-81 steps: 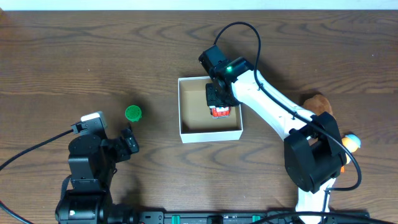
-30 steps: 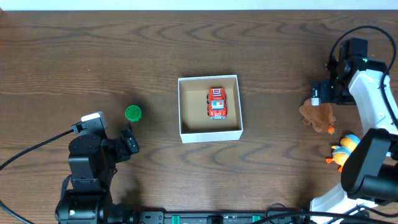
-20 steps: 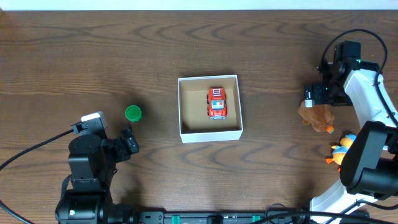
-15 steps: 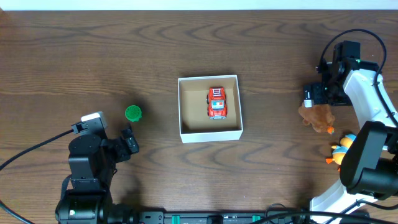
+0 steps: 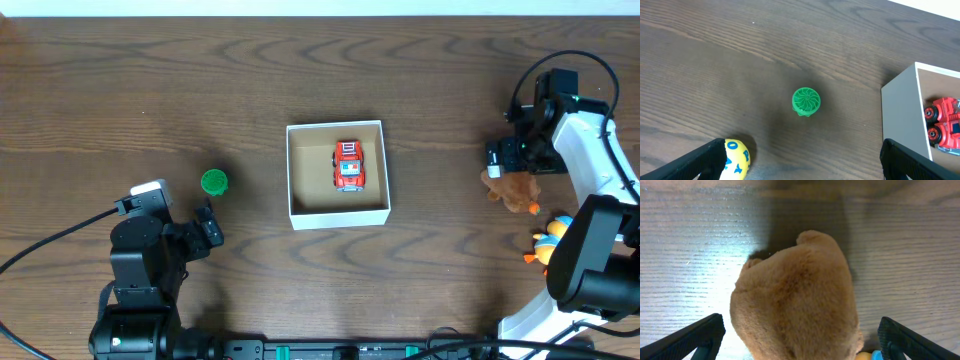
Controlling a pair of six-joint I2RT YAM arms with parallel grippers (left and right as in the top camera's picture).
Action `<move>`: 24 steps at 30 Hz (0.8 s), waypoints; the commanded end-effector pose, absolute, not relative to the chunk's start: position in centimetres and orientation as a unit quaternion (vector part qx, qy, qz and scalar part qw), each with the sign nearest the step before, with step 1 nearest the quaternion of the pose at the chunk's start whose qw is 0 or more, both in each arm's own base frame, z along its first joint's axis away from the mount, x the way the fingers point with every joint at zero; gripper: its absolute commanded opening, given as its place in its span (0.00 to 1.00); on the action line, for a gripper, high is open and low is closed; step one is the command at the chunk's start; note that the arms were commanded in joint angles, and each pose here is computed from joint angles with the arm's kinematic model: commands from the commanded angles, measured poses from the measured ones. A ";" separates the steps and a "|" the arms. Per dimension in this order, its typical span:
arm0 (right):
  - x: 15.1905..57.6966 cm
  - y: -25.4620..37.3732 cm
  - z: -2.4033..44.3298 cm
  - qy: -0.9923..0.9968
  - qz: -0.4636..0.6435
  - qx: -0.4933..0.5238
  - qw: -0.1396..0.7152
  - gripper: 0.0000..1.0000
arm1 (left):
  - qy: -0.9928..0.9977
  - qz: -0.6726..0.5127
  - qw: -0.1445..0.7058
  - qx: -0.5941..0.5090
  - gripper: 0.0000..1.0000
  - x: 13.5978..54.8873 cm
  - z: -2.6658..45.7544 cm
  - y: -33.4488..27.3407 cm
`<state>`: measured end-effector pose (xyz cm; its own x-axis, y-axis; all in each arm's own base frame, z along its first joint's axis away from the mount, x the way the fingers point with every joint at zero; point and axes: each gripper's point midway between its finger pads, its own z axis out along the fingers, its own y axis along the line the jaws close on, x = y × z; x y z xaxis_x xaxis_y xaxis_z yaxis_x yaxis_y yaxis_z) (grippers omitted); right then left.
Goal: Pack container
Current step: 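Move right gripper to the brown teddy bear and grasp it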
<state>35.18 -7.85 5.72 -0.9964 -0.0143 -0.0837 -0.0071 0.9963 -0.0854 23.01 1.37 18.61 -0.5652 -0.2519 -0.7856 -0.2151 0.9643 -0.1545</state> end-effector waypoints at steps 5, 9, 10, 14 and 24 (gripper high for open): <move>34.1 -6.9 4.2 0.999 -0.029 -0.020 0.021 0.92 | 0.879 -0.023 0.456 -0.135 0.98 23.1 19.6 1.4; 33.6 -6.8 3.7 0.999 -0.027 -0.017 0.015 0.67 | 0.879 -0.023 0.456 -0.135 0.98 23.1 19.6 1.4; 33.5 -6.8 3.7 0.999 -0.027 -0.014 0.014 0.64 | 0.879 -0.023 0.456 -0.135 0.98 23.1 19.6 1.4; 33.6 -6.8 3.7 1.000 -0.027 -0.009 0.014 0.44 | 0.879 -0.023 0.456 -0.135 0.98 23.1 19.6 1.4; 34.9 -5.8 6.1 0.998 -0.026 0.045 0.029 0.01 | 0.879 -0.023 0.456 -0.135 0.98 23.1 19.6 1.4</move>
<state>33.38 -7.35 4.70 -0.9975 0.0658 -0.0257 0.0675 0.9950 -0.0730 23.00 1.37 18.60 -0.5655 -0.2519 -0.7854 -0.2151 0.9643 -0.1544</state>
